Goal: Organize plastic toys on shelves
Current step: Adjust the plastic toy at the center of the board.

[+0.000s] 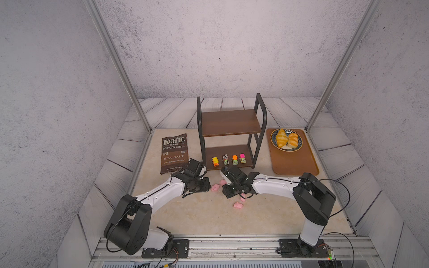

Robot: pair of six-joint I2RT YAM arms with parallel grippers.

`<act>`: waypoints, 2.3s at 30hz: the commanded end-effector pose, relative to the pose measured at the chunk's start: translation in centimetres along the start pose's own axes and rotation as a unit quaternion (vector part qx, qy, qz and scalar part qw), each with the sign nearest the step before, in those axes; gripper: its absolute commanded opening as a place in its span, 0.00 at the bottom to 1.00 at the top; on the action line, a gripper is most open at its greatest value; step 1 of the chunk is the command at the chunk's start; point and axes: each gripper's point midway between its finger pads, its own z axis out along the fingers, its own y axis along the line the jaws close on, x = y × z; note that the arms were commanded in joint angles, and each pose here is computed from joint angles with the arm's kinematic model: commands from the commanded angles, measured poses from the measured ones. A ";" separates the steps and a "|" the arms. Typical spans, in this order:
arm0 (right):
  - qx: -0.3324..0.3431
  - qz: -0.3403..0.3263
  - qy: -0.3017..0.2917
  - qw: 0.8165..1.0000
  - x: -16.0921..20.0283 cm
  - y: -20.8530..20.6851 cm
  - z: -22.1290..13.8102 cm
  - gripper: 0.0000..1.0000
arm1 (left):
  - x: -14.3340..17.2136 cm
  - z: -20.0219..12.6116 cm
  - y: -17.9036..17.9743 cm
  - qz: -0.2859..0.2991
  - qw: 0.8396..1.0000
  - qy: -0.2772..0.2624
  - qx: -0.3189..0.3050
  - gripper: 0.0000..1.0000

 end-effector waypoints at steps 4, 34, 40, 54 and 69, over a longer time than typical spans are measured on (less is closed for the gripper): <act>0.031 0.015 0.015 0.999 0.1 -0.8 1.5 0.29 | -2.1 1.2 -0.4 0.025 0.999 -0.020 0.005 0.30; 0.003 -0.014 -0.004 1.000 -2.9 1.1 3.0 0.29 | 2.8 5.5 -0.4 -0.009 0.995 0.080 0.054 0.30; -0.011 -0.015 -0.003 1.000 -2.5 1.5 2.3 0.29 | 3.7 4.4 -1.5 -0.022 0.992 0.085 0.088 0.30; 0.040 0.004 -0.009 0.999 -1.4 -0.7 0.8 0.29 | 0.7 1.5 0.9 -0.014 1.000 0.022 -0.010 0.33; 0.065 0.015 -0.012 0.998 -1.9 -1.5 1.1 0.25 | -0.8 3.4 -0.3 -0.005 1.000 0.014 0.022 0.34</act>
